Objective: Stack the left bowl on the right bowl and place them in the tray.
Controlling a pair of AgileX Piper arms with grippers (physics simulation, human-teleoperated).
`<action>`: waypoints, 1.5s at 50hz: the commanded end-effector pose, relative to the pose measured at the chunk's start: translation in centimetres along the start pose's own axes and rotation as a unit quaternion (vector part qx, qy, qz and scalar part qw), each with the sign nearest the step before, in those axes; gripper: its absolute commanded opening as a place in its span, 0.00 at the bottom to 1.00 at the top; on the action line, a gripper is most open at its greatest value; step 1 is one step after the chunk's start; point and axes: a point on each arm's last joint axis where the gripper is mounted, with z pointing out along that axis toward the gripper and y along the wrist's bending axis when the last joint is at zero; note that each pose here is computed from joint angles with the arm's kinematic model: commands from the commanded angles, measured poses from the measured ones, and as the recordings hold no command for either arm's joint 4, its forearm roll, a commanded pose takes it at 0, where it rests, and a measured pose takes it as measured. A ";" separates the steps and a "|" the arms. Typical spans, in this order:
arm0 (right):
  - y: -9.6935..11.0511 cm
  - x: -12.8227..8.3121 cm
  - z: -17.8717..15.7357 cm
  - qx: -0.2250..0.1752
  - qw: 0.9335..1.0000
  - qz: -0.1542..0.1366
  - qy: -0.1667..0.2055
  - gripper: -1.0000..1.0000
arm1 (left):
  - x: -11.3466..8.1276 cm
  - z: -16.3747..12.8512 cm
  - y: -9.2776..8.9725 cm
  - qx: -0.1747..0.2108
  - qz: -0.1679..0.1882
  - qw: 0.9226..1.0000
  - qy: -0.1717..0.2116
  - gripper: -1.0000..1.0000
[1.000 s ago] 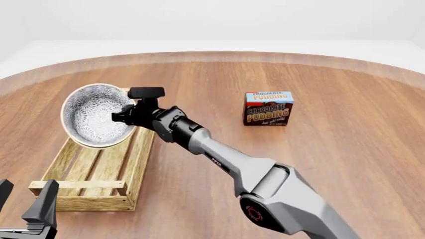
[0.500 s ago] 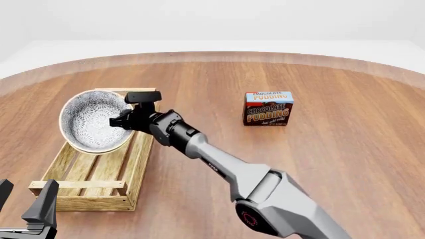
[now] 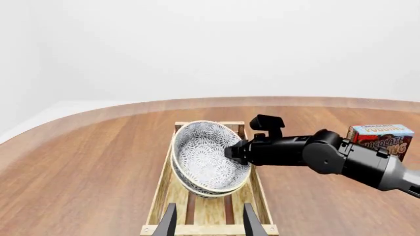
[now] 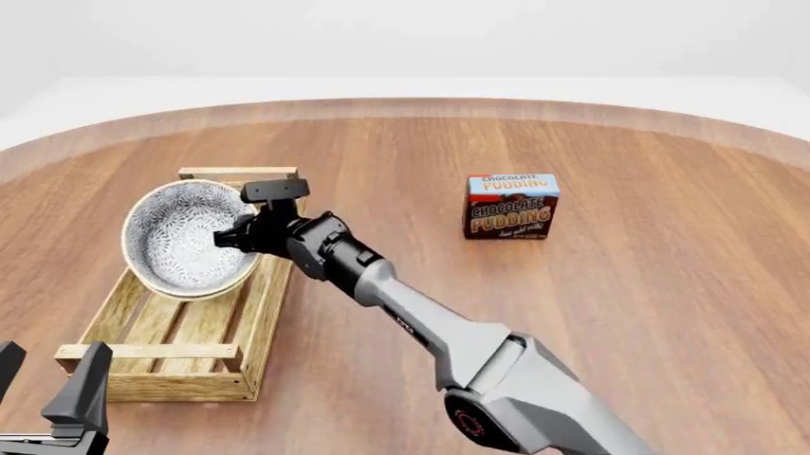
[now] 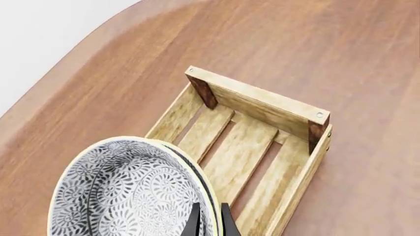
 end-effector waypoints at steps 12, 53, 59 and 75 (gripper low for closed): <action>1.1 -0.3 -0.4 -0.011 1.000 -0.006 -0.001 0.00 | 0.0 0.0 0.0 0.000 0.000 1.000 0.000 1.00; 0.0 -2.2 -1.3 0.000 1.000 -0.012 -0.008 1.00 | 0.0 0.0 0.0 0.000 0.000 1.000 0.000 1.00; 0.0 -2.9 -1.7 0.001 1.000 -0.016 -0.010 1.00 | 0.0 0.0 0.0 0.000 0.000 1.000 0.000 1.00; 1.1 -6.8 -5.8 -0.003 0.999 -0.026 -0.032 1.00 | 0.0 0.0 0.0 0.000 0.000 1.000 0.000 1.00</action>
